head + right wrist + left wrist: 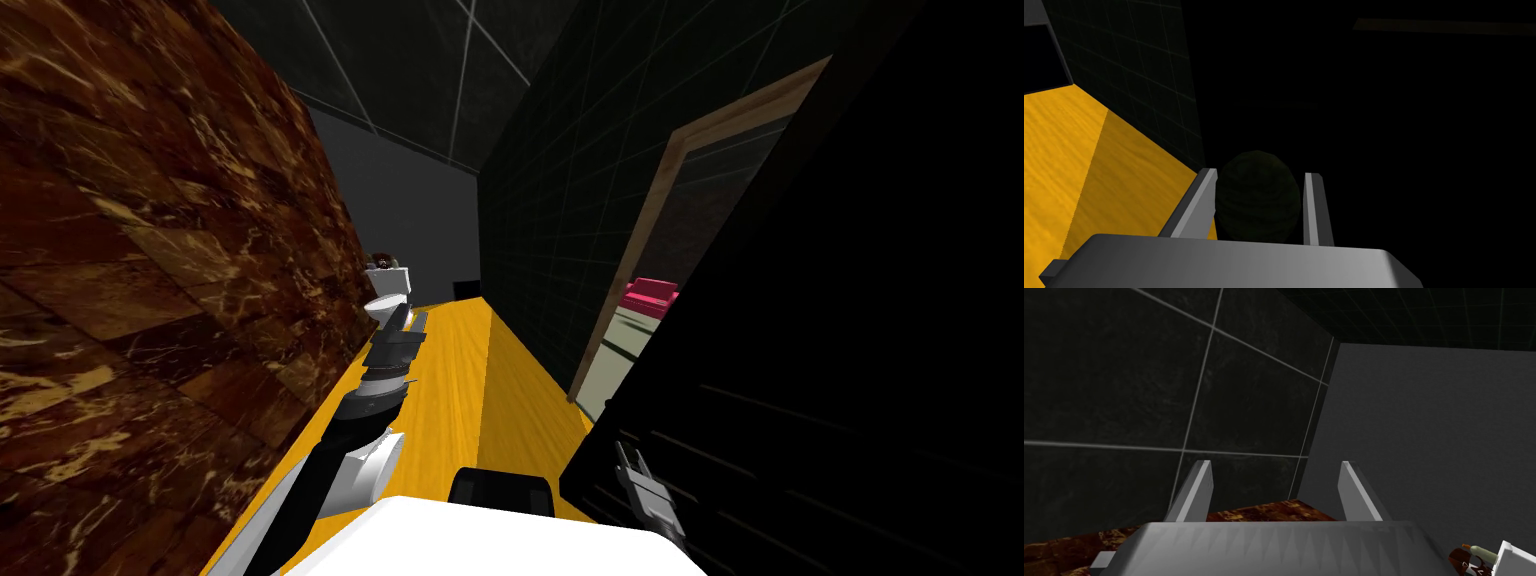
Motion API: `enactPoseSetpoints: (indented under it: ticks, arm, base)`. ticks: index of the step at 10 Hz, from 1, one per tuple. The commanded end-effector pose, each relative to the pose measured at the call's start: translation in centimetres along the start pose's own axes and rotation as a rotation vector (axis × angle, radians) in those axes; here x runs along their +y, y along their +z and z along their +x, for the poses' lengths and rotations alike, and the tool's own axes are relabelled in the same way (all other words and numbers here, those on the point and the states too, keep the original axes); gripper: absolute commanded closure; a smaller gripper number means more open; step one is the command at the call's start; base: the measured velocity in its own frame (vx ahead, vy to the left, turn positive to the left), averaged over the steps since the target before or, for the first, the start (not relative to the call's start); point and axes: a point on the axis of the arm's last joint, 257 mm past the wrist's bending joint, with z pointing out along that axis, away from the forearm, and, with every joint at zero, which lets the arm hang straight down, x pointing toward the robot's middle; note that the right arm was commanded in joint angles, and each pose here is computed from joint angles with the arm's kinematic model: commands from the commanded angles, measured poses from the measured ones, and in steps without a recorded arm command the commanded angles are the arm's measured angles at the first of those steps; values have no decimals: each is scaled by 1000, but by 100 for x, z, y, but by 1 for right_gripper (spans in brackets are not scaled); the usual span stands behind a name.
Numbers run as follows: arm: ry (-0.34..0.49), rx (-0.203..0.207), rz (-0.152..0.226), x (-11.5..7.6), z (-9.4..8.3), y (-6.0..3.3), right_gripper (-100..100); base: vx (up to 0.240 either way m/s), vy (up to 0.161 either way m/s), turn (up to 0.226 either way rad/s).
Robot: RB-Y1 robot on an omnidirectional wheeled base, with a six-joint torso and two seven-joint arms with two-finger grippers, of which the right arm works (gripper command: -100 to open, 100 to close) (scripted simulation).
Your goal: Pull the door open
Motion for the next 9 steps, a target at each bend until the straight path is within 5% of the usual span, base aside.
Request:
enactPoseSetpoints:
  ticks: [1, 9]
  arm:
    - [1, 0, 29, -36, -4, -77, 100]
    - [2, -3, 115, -102, -15, -267, 100]
  base:
    - [-252, -6, 112]
    - [-198, -11, 93]
